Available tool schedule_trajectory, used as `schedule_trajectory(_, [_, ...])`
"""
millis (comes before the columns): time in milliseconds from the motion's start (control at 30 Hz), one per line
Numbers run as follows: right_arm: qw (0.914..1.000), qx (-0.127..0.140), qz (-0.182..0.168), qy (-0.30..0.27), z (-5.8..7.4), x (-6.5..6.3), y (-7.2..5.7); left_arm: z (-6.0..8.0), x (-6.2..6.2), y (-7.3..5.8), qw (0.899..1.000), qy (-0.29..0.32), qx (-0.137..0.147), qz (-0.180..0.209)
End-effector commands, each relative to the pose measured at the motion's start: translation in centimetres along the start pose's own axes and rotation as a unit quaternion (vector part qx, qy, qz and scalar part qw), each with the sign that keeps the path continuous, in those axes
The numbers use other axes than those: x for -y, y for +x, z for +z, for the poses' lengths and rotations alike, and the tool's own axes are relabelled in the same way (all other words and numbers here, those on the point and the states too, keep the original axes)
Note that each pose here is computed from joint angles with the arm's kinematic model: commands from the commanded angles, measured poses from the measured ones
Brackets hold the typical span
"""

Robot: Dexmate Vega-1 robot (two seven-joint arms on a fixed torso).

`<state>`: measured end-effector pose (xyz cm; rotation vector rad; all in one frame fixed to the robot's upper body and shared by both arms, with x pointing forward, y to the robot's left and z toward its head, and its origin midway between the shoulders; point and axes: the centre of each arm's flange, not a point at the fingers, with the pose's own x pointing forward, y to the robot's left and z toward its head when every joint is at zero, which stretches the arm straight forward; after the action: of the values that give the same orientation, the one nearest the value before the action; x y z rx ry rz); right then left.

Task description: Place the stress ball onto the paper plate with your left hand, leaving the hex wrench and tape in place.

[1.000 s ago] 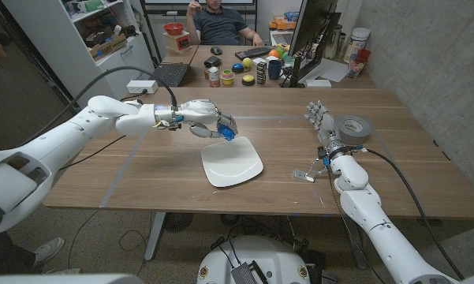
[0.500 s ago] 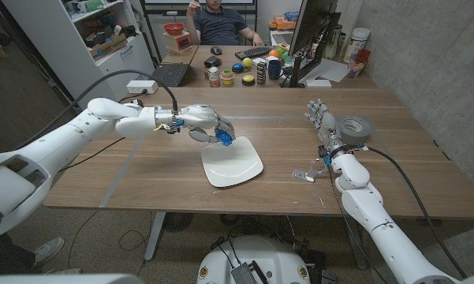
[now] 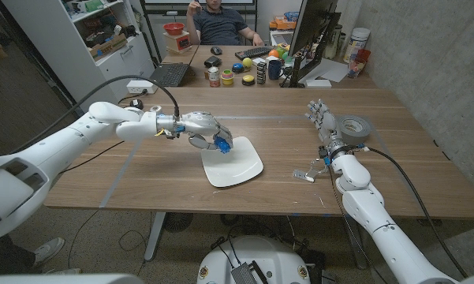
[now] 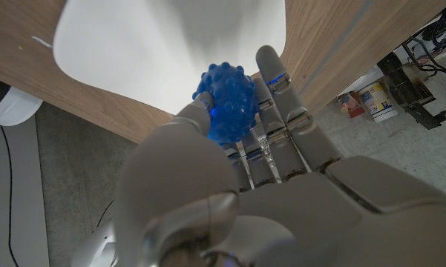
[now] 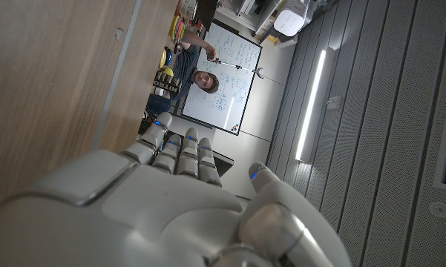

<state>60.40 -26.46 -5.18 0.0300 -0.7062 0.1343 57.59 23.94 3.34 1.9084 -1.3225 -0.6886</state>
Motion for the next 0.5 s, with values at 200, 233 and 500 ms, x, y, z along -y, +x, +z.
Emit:
schedule_trajectory(200, [1.0000, 0.004, 0.000, 0.001, 0.02, -0.27, -0.50, 0.79, 1.31, -0.02, 0.999, 0.020, -0.002, -0.040])
schedule_trajectory(233, [1.0000, 0.005, 0.000, 0.001, 0.01, -0.28, -0.51, 0.84, 1.40, -0.01, 0.999, 0.026, -0.003, -0.041])
schedule_trajectory(500, [1.0000, 0.006, -0.001, 0.001, -0.04, -0.37, -0.61, 1.10, 2.01, 0.01, 0.998, 0.053, -0.004, -0.042])
